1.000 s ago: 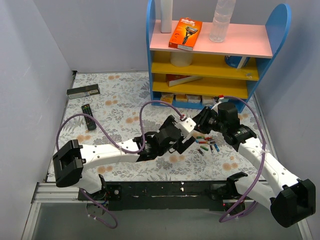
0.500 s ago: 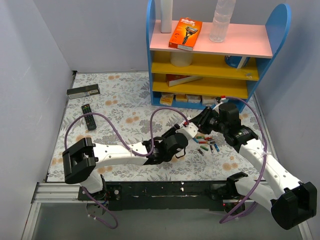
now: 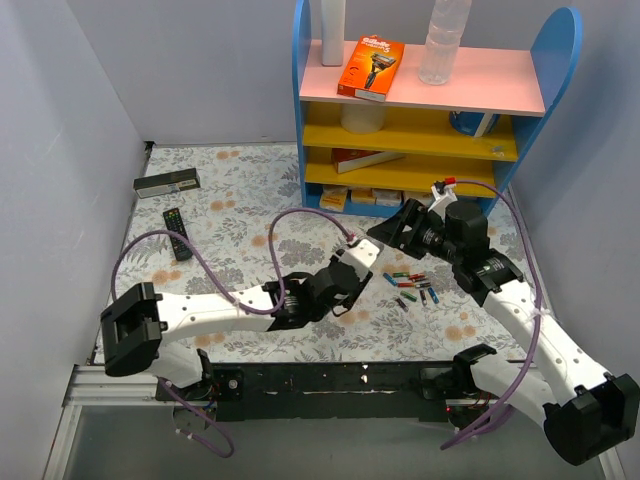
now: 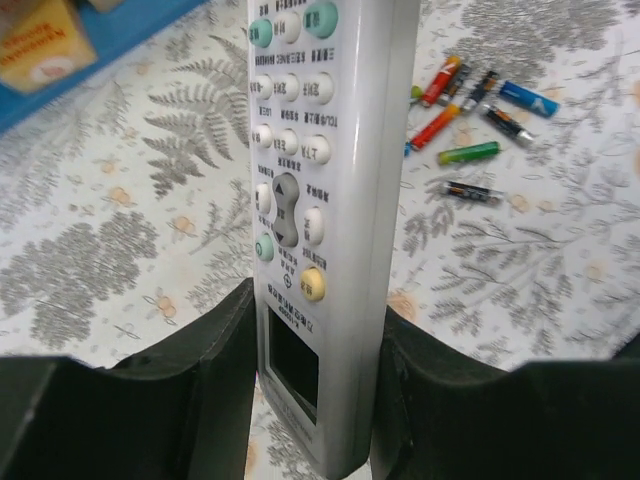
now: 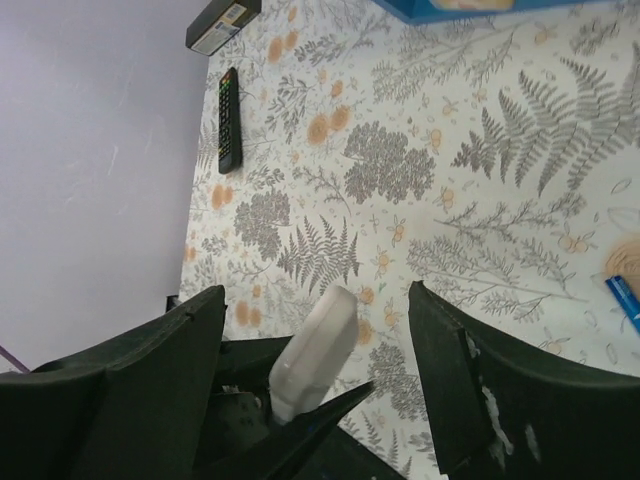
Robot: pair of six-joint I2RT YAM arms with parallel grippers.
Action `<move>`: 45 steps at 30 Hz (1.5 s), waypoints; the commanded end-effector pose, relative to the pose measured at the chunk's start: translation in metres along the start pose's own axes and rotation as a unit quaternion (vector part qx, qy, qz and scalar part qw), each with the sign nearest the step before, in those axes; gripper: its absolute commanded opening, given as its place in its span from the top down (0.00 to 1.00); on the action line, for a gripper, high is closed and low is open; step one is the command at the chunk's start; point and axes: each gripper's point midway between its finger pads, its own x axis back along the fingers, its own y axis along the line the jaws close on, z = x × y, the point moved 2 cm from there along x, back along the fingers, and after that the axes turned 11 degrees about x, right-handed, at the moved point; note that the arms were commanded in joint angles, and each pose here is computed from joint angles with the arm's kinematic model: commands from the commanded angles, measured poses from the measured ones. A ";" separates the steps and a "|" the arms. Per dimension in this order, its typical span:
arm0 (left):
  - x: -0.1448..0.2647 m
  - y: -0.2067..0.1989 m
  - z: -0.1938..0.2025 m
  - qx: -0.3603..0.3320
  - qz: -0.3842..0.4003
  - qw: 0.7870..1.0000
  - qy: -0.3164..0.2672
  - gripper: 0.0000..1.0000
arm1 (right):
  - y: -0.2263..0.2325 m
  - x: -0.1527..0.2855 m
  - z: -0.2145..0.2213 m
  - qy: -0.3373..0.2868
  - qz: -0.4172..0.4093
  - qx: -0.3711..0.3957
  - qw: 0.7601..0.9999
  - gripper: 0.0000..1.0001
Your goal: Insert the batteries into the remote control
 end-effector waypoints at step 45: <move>0.065 -0.005 -0.037 0.342 0.345 0.874 0.015 1.00 | 0.065 0.022 0.028 -0.092 -0.359 0.590 0.717 0.40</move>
